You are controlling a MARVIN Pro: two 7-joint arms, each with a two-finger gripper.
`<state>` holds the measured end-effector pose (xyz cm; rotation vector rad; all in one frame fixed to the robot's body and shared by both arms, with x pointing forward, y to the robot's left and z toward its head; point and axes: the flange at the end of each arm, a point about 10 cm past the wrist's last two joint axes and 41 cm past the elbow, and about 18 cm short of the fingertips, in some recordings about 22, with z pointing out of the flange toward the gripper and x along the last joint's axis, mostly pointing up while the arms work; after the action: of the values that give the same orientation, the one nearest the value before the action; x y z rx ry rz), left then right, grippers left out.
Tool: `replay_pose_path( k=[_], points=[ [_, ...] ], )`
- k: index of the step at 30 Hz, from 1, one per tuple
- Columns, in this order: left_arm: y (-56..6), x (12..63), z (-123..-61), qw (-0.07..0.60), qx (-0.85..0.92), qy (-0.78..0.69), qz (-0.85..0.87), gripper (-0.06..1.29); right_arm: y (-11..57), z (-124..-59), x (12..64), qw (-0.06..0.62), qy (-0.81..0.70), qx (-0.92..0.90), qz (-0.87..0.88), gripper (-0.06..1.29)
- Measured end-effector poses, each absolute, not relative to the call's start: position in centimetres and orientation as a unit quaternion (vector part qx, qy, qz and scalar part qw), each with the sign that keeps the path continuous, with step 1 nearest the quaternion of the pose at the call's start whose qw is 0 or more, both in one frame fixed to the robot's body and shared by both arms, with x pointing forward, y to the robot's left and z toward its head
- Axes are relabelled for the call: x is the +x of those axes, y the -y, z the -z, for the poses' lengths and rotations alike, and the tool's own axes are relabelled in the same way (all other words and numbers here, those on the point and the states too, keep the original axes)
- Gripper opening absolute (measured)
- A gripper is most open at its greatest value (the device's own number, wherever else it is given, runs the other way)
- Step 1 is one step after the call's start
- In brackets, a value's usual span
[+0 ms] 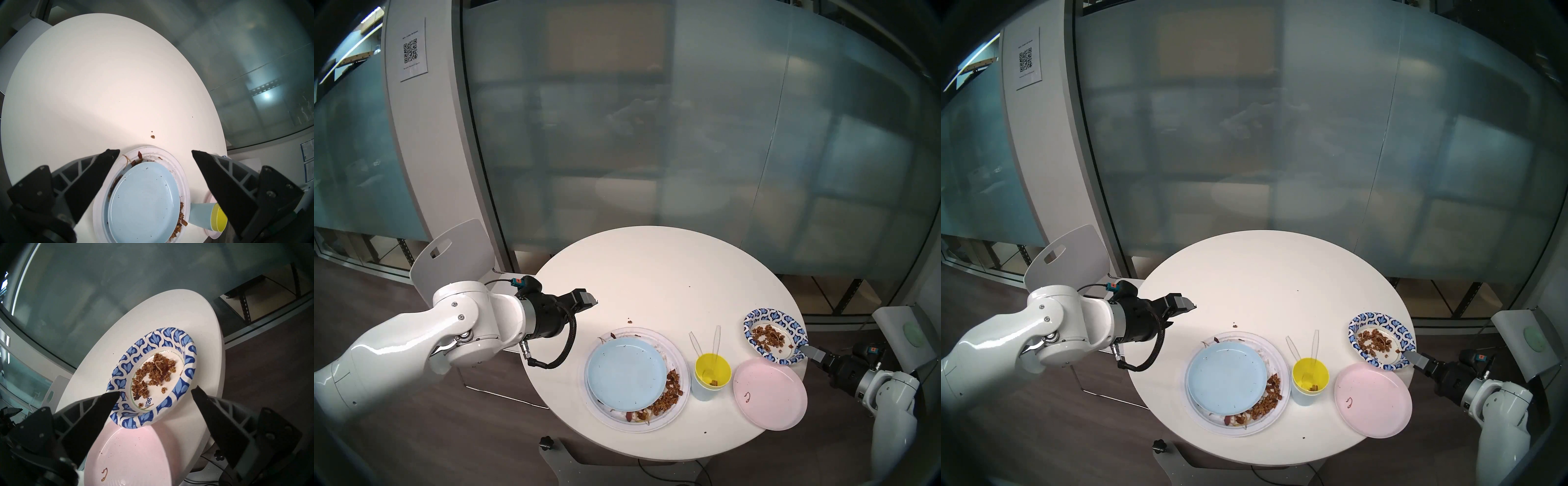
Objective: Stack the plates into one stack
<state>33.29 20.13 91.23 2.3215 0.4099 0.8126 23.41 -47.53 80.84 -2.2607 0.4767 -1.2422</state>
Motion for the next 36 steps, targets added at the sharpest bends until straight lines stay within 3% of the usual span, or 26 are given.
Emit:
replay_pose_path(
  k=[36],
  points=[
    [-20.2,33.3,-91.2,0.317,0.883,-0.156,-0.309,1.21,48.1,-78.6,27.1,0.238,-0.147,-0.860,0.426,1.20]
  ],
)
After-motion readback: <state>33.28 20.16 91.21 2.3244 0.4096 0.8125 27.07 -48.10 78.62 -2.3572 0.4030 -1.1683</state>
